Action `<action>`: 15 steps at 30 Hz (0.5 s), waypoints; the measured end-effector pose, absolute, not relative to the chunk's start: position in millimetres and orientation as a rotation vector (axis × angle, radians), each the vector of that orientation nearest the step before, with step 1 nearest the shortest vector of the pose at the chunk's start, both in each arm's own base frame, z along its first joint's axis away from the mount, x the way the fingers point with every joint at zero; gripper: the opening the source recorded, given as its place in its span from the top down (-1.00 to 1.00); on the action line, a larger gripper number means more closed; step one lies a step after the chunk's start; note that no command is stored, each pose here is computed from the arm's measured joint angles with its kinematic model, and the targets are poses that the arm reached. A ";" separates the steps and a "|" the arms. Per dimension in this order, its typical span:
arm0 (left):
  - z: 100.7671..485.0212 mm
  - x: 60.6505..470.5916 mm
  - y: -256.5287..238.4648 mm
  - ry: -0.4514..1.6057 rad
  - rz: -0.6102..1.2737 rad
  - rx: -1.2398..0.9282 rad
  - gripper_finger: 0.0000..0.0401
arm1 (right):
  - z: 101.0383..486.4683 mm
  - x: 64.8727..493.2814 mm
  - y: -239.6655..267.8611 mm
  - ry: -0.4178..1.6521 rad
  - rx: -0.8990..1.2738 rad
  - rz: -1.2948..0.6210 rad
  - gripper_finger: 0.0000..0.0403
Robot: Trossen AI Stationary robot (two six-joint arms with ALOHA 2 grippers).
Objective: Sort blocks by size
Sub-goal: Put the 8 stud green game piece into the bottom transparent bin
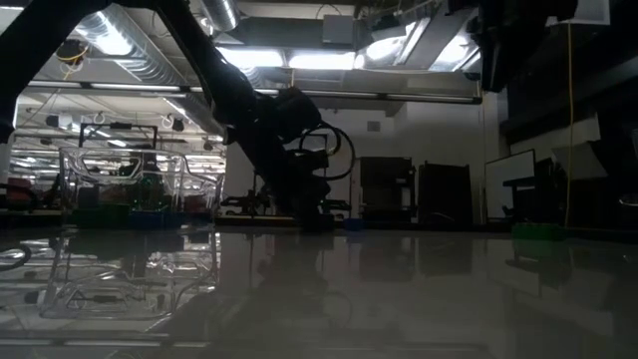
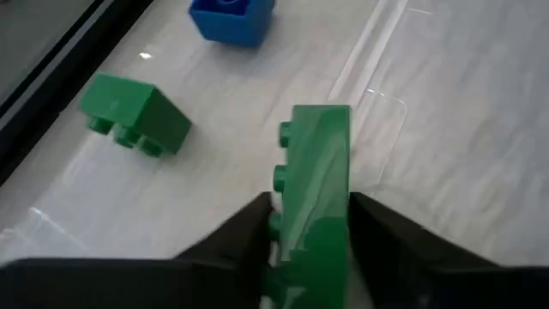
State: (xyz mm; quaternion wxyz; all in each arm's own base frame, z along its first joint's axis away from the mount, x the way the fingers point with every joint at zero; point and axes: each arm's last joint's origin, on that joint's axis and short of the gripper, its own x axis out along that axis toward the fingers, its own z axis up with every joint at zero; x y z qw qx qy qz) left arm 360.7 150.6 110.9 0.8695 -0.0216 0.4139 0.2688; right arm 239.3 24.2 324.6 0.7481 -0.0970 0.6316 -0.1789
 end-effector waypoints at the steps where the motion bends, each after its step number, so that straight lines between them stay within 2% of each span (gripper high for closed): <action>1: 110.6 361.5 148.5 0.866 0.558 -0.043 0.38 | 324.7 239.8 23.3 1.382 -0.218 -0.384 0.10; 4: 111.3 365.0 139.2 0.856 0.557 -0.054 0.65 | 324.5 239.4 22.3 1.396 -0.237 -0.361 0.10; 6: 112.4 369.5 129.7 0.836 0.523 -0.065 0.65 | 324.5 238.7 22.2 1.407 -0.251 -0.350 0.10; 9: 115.7 381.5 105.9 0.760 0.363 -0.123 0.65 | 324.5 238.6 22.5 1.410 -0.263 -0.339 0.10; 15: 139.3 410.1 43.6 0.471 0.088 -0.156 0.65 | 327.0 232.6 21.8 1.429 -0.274 -0.334 0.10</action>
